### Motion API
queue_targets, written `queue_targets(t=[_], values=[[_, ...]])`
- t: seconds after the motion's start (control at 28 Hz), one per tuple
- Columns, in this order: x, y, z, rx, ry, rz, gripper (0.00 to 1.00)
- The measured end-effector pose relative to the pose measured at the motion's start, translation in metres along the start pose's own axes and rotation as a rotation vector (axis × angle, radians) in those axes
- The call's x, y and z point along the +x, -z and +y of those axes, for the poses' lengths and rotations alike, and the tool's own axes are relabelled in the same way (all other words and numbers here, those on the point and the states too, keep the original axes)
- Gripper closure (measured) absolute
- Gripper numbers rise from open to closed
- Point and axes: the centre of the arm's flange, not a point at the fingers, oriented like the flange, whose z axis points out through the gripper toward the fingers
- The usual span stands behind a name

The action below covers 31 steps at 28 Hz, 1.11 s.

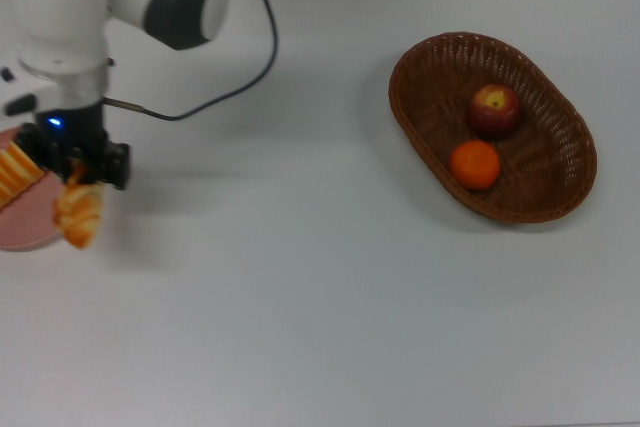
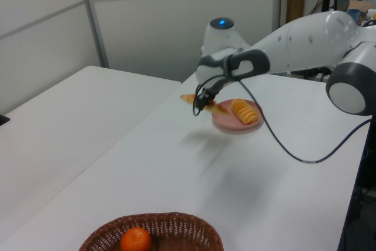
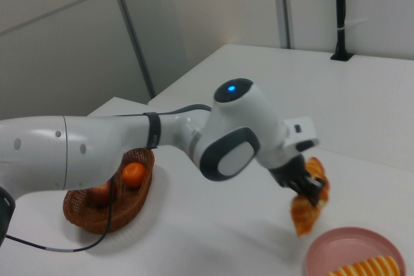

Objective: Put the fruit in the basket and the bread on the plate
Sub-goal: 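Lift the braided roll and lower it onto the pink plate, then open the gripper and raise it away from the plate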

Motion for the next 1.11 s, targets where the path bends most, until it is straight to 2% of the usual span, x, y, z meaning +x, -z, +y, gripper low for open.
queue_targets(t=[0.25, 0.54, 0.68, 0.86, 0.89, 1.04, 1.07, 1.11], values=[[-0.014, -0.006, 0.061, -0.033, -0.075, -0.017, 0.86], [-0.03, -0.047, 0.06, -0.045, -0.054, -0.095, 0.86], [-0.036, -0.066, 0.056, -0.056, -0.042, -0.127, 0.72], [-0.038, -0.069, 0.059, -0.06, -0.046, -0.132, 0.56], [-0.038, -0.069, 0.061, -0.06, -0.048, -0.133, 0.49], [-0.038, -0.067, 0.064, -0.062, -0.052, -0.129, 0.37], [-0.036, -0.064, 0.065, -0.061, -0.053, -0.124, 0.29], [-0.035, -0.062, 0.065, -0.06, -0.054, -0.12, 0.26]])
